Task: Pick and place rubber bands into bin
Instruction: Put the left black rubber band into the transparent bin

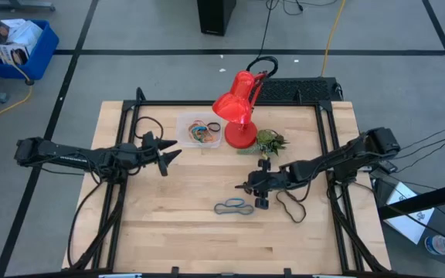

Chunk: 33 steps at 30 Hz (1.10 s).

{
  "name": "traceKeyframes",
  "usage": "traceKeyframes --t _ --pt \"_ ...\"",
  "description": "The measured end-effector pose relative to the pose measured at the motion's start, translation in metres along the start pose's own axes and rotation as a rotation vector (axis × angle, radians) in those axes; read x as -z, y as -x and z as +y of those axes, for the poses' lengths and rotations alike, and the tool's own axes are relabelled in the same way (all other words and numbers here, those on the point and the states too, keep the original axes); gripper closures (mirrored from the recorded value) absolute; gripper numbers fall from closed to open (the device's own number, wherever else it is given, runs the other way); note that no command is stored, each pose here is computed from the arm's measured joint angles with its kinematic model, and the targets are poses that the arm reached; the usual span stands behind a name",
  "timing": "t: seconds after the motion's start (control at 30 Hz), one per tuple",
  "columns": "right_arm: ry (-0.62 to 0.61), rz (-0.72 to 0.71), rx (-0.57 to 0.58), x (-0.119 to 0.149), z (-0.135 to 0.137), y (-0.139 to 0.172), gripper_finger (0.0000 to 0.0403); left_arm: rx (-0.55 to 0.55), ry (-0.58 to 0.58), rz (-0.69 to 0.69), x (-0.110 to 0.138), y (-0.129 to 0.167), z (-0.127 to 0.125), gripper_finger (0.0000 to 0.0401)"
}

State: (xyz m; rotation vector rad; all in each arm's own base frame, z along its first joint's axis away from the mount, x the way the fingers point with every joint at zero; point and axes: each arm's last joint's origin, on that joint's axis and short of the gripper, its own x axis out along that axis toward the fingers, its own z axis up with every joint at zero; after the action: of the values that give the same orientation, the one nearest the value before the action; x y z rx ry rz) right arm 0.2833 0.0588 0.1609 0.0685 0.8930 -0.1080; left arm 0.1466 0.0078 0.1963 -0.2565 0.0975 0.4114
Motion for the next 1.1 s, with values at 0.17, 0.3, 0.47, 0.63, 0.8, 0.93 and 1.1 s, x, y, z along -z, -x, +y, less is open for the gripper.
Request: traceKeyframes --t 0.17,0.3,0.47,0.63,0.8,0.93,1.1 --pt "0.0 0.026 0.012 0.004 0.0 -0.012 0.0283 0.0 -0.001 0.001 0.0 0.0 0.0 0.0178" --pt "0.004 0.049 0.019 0.009 0.001 -0.023 0.0283 0.001 -0.001 0.001 0.0 0.0 0.0 0.0178" --pt "-0.058 0.101 0.046 0.016 -0.004 -0.037 0.0283 0.0 -0.002 0.003 0.0 0.0 0.0 0.0178" --pt "-0.101 0.114 0.033 0.017 -0.006 -0.041 0.0285 0.0 -0.002 0.003 0.0 0.0 0.0 0.0178" --pt "-0.105 0.116 0.036 0.017 -0.007 -0.041 0.0311 0.001 -0.004 0.005 0.0 0.0 0.0 0.0178" --pt "-0.108 0.121 0.025 0.017 -0.008 -0.042 0.035 0.0 -0.004 0.005 0.001 0.0 0.0 0.0178" --pt "-0.092 0.124 0.019 0.017 -0.008 -0.042 0.0397 0.0 -0.004 0.005 0.0 0.0 0.0 0.0178"
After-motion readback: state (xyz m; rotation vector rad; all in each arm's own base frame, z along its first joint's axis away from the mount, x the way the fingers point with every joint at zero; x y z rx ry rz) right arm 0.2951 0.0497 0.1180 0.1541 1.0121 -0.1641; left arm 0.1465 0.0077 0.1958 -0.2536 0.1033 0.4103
